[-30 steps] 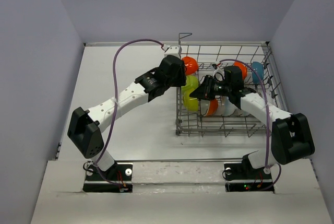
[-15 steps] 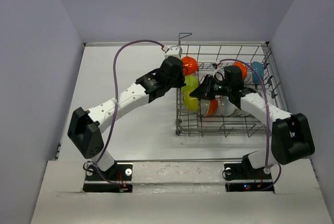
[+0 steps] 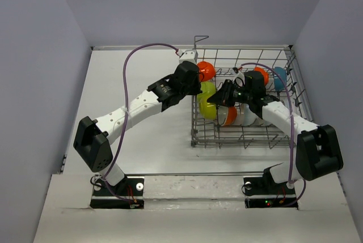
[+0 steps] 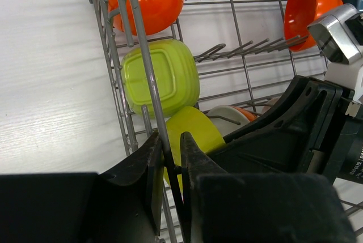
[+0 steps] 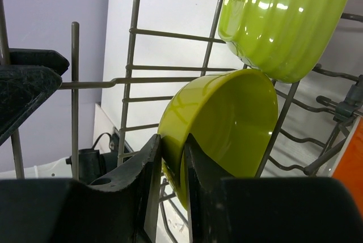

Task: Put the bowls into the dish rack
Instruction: Turn the bowl upside down over the dish rack.

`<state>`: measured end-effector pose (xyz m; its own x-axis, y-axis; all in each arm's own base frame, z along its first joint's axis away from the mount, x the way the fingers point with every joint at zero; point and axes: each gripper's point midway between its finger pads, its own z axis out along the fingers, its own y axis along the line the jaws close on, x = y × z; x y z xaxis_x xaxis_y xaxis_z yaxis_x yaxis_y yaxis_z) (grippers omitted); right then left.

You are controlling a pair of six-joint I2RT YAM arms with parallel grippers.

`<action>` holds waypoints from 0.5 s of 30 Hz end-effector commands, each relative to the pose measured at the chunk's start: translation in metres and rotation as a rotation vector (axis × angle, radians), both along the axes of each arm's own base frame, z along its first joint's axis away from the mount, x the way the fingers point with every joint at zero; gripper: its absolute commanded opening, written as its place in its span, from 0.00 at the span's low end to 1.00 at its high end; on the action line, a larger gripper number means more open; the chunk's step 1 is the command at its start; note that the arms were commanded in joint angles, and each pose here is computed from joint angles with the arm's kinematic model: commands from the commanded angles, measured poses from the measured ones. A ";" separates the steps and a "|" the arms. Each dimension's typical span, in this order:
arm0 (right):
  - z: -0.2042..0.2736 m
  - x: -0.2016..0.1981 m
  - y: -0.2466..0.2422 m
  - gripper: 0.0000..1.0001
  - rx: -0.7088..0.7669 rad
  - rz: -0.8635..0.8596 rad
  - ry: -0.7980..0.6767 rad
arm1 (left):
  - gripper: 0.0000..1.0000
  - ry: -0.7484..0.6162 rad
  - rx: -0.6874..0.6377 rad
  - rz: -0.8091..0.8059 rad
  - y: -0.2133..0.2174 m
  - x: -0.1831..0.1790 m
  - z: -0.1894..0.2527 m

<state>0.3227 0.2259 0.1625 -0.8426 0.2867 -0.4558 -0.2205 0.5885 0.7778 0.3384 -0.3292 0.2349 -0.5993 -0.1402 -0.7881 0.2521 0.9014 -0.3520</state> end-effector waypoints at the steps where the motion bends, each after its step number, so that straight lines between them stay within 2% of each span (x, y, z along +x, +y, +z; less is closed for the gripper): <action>1: -0.091 -0.007 -0.058 0.24 -0.343 -0.162 0.139 | 0.00 -0.041 0.006 -0.013 0.005 -0.002 0.021; 15: -0.104 -0.009 -0.075 0.28 -0.435 -0.205 0.145 | 0.00 -0.042 0.007 -0.013 0.004 -0.001 0.022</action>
